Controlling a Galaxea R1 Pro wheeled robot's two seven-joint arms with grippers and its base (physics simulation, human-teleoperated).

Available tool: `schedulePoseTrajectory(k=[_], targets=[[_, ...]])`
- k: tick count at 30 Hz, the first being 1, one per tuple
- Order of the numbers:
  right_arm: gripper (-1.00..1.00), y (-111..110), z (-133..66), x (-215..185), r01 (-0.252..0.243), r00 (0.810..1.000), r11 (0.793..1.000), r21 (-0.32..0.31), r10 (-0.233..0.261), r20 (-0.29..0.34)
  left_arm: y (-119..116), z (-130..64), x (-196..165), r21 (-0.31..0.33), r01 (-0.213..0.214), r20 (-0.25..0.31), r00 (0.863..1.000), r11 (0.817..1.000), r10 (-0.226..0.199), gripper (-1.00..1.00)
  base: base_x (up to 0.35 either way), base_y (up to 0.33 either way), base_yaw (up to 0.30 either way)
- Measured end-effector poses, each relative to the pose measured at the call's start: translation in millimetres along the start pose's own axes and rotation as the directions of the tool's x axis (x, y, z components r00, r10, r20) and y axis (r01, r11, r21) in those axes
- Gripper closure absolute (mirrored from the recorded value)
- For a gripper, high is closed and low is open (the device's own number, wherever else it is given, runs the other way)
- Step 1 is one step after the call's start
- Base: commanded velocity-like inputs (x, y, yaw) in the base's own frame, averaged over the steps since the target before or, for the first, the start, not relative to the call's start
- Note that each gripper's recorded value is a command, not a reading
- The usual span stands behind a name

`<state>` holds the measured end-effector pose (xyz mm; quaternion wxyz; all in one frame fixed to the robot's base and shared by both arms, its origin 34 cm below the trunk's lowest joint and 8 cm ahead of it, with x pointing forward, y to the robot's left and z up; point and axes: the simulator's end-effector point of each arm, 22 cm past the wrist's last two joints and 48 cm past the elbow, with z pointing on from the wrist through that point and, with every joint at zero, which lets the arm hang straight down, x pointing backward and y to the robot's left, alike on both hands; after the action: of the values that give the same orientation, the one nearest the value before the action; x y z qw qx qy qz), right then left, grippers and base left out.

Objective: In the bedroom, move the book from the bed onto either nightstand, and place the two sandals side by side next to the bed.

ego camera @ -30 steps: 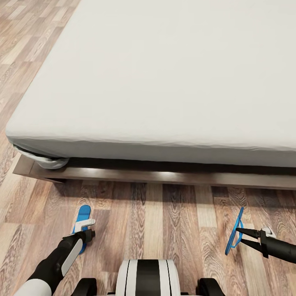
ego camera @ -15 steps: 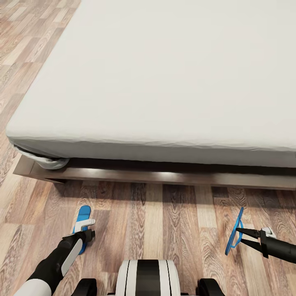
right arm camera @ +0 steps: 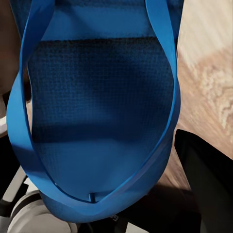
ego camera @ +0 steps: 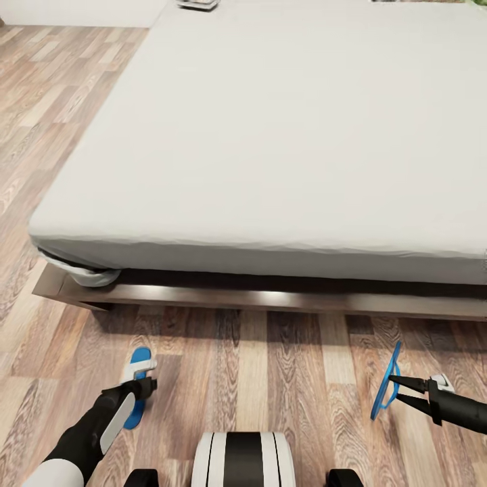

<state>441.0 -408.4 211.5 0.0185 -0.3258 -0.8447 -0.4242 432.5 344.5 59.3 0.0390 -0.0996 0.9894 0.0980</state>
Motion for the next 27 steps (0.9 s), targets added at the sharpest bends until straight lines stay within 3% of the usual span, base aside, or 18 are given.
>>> schedulePoseTrajectory(k=[2,4,5,8,11,14,16,19,21,23,25,26,27], targets=[[1.0,1,-0.7,0,0.002,1.0,1.0,0.0,-0.002,0.001,-6,-1.5,-4,0.05,0.009,0.005,1.0,0.999,-0.01,-1.0,0.0,0.0,0.0],[1.0,1,-0.4,0,0.001,1.0,1.0,-0.001,-0.001,0.002,-13,-3.7,-13,0.189,0.043,0.009,0.999,0.981,-0.046,-1.0,0.0,0.0,0.0],[1.0,0,-0.4,0,0.001,1.0,1.0,0.0,-0.001,0.002,-16,-5.1,-16,0.225,0.055,0.01,0.998,0.973,-0.059,-1.0,0.0,0.0,0.0],[1.0,0,-0.3,0,0.0,1.0,1.0,0.0,0.0,0.002,-14,-18.2,-33,0.404,0.087,0.013,0.995,0.911,-0.101,-1.0,0.0,0.0,0.0],[1.0,-1,-0.6,1,-0.001,1.0,1.0,0.004,0.001,0.003,-15,-38.3,-40,0.552,0.111,-0.027,0.993,0.826,-0.116,-1.0,0.0,0.0,0.0],[1.0,-3,-0.6,1,0.0,1.0,1.0,0.01,0.0,0.003,-26,-53.8,-44,0.64,0.127,-0.041,0.991,0.758,-0.131,-1.0,0.0,0.0,0.0],[1.0,-5,-0.4,2,0.001,1.0,1.0,0.015,-0.001,0.001,-31,-60.2,-46,0.673,0.13,-0.045,0.99,0.728,-0.136,-1.0,0.0,0.0,0.0],[1.0,-12,-0.9,4,-0.001,1.0,0.999,0.038,0.002,-0.003,-33,-63.5,-47,0.688,0.132,-0.046,0.989,0.713,-0.138,-1.0,0.0,0.0,0.0],[1.0,-39,-4.2,10,0.003,1.0,0.989,0.149,0.0,-0.024,-34,-64.7,-47,0.694,0.132,-0.048,0.989,0.708,-0.138,-1.0,0.0,0.035,0.0],[1.0,-79,-15.2,15,0.052,0.998,0.943,0.329,-0.034,-0.059,-34,-65.1,-47,0.696,0.133,-0.048,0.989,0.706,-0.138,-1.0,0.0,0.136,0.0],[1.0,-113,-29.0,9,0.14,0.99,0.869,0.475,-0.118,-0.078,-34,-65.2,-47,0.696,0.133,-0.048,0.989,0.706,-0.138,-1.0,0.0,0.215,0.0],[1.0,-128,-37.1,2,0.185,0.983,0.821,0.54,-0.166,-0.085,-34,-65.2,-47,0.696,0.133,-0.049,0.989,0.706,-0.138,-1.0,0.0,0.272,0.0],[1.0,-147,-50.5,-9,0.238,0.969,0.741,0.628,-0.229,-0.097,-34,-64.8,-46,0.694,0.135,-0.052,0.989,0.707,-0.138,-1.0,0.0,0.288,0.0]])
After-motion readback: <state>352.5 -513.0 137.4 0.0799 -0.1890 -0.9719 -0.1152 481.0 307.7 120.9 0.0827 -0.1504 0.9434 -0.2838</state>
